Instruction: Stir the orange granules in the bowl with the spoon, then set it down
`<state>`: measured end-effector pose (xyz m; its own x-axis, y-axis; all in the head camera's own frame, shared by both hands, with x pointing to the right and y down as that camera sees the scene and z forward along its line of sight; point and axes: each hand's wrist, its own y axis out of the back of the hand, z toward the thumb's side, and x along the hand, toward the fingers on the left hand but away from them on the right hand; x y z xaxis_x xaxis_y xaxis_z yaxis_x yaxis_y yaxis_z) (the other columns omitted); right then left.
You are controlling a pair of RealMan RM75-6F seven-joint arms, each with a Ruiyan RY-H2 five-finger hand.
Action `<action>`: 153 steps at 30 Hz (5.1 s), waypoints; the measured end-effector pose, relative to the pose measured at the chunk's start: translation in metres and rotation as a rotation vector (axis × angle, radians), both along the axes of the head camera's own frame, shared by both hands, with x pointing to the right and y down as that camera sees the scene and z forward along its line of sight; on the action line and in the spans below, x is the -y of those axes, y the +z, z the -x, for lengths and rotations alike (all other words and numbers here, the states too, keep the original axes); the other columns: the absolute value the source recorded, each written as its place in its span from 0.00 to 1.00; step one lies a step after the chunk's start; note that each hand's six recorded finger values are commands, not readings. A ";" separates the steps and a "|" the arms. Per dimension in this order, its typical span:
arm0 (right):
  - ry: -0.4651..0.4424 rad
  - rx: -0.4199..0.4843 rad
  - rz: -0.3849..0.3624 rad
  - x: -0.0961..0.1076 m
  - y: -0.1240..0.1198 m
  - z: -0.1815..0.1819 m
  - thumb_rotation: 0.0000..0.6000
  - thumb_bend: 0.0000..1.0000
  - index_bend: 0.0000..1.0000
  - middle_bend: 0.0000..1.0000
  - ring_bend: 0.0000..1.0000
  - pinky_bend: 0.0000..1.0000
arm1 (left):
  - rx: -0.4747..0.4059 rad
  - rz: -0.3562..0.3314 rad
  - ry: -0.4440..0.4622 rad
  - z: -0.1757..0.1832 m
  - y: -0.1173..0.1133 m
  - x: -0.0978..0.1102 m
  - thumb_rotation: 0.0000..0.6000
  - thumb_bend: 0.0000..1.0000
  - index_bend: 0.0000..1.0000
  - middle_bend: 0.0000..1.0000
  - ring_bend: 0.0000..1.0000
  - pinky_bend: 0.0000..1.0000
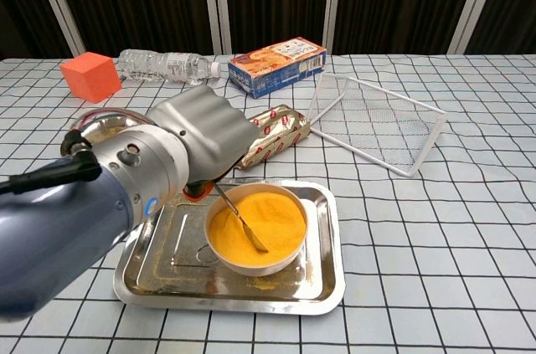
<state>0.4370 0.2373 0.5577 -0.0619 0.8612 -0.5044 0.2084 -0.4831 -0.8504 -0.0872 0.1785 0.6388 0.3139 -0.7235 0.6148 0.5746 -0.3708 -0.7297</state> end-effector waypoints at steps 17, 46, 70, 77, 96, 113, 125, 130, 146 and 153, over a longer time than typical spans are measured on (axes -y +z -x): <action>0.002 0.001 0.003 0.000 0.000 0.000 1.00 0.36 0.00 0.00 0.00 0.00 | -0.027 -0.003 -0.028 0.005 -0.010 0.006 1.00 1.00 0.84 0.99 0.98 1.00; 0.018 0.020 0.019 -0.001 0.001 0.000 1.00 0.36 0.00 0.00 0.00 0.00 | 0.060 0.059 -0.016 0.017 0.001 -0.010 1.00 1.00 0.84 0.99 0.98 1.00; 0.017 0.027 0.024 -0.002 0.002 0.002 1.00 0.36 0.00 0.00 0.00 0.00 | -0.027 0.036 -0.131 0.011 -0.006 0.016 1.00 1.00 0.84 0.99 0.98 1.00; 0.015 0.027 0.022 -0.002 0.001 0.003 1.00 0.36 0.00 0.00 0.00 0.00 | -0.040 0.011 -0.114 0.015 -0.015 0.020 1.00 1.00 0.84 0.99 0.98 1.00; 0.022 0.033 0.031 -0.003 0.002 0.002 1.00 0.36 0.00 0.00 0.00 0.00 | 0.026 -0.031 -0.075 0.001 0.001 0.021 1.00 1.00 0.84 0.99 0.98 1.00; 0.031 0.030 0.032 -0.003 0.003 0.003 1.00 0.36 0.00 0.00 0.00 0.00 | 0.042 0.056 -0.022 0.011 -0.002 -0.003 1.00 1.00 0.84 1.00 0.98 1.00; 0.034 0.037 0.034 -0.003 0.002 0.002 1.00 0.36 0.00 0.00 0.00 0.00 | -0.054 -0.034 -0.103 0.009 -0.015 0.025 1.00 1.00 0.84 1.00 0.98 1.00; 0.037 0.042 0.038 -0.003 0.003 0.002 1.00 0.36 0.00 0.00 0.00 0.00 | -0.022 -0.044 -0.101 0.007 -0.006 0.026 1.00 1.00 0.84 1.00 0.98 1.00; 0.041 0.048 0.044 -0.003 0.003 0.002 1.00 0.36 0.00 0.00 0.00 0.00 | 0.025 -0.047 -0.063 0.005 0.005 0.015 1.00 1.00 0.84 1.00 0.98 1.00; 0.043 0.050 0.044 -0.003 0.002 0.002 1.00 0.36 0.00 0.00 0.00 0.00 | 0.039 -0.036 -0.047 0.011 0.002 0.013 1.00 1.00 0.84 1.00 0.98 1.00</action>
